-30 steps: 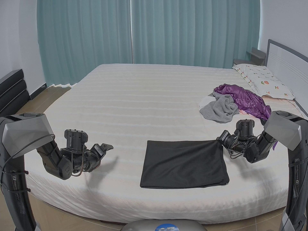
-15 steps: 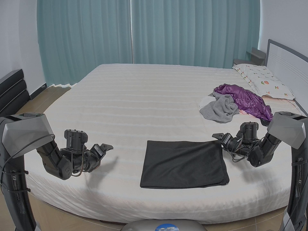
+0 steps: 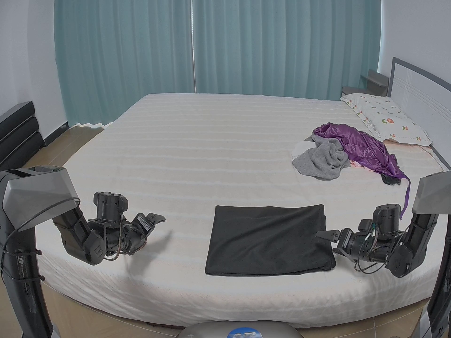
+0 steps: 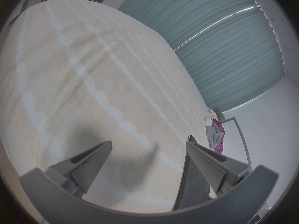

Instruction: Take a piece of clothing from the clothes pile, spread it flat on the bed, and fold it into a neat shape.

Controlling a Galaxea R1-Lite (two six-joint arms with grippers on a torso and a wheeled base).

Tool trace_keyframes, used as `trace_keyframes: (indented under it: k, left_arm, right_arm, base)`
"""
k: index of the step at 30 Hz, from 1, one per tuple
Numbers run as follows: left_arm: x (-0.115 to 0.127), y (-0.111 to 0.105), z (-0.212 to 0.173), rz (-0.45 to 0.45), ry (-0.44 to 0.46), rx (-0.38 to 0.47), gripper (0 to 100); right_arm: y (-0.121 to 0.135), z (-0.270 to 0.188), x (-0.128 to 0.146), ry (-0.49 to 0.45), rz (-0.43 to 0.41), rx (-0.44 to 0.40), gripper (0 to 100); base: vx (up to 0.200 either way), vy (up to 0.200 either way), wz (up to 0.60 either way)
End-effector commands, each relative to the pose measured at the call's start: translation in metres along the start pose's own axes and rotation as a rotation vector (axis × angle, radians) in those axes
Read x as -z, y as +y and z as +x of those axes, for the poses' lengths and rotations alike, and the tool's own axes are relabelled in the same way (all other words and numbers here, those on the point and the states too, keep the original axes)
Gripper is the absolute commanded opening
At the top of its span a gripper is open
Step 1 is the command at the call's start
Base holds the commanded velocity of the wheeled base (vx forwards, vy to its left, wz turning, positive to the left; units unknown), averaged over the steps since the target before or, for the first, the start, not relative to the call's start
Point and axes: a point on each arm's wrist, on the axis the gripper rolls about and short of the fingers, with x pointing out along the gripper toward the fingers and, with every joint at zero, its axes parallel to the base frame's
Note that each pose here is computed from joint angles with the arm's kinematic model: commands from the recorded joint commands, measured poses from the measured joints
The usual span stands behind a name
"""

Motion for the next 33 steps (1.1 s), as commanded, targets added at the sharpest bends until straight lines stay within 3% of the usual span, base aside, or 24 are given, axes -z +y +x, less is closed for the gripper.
trace_keyframes:
  k: [1, 10, 11, 33]
  left_arm:
    - [0.001, 0.002, 0.001, -0.002, 0.004, -0.005, 100]
    - [0.001, 0.001, 0.002, -0.002, 0.005, -0.003, 100]
    - [0.001, 0.001, 0.002, -0.002, 0.005, -0.003, 100]
    - [0.001, 0.002, 0.001, -0.002, 0.005, -0.004, 100]
  right_arm:
    - [0.000, -0.015, 0.018, 0.058, -0.034, -0.027, 100]
    - [-0.009, -0.014, 0.026, 0.079, -0.066, -0.010, 100]
    - [-0.009, -0.016, 0.027, 0.080, -0.080, -0.010, 0]
    - [-0.015, -0.036, 0.032, 0.086, -0.145, 0.029, 0]
  base:
    - [0.000, 0.000, 0.00]
    - [0.000, 0.000, 0.00]
    - [0.000, 0.000, 0.00]
    - [0.000, 0.000, 0.00]
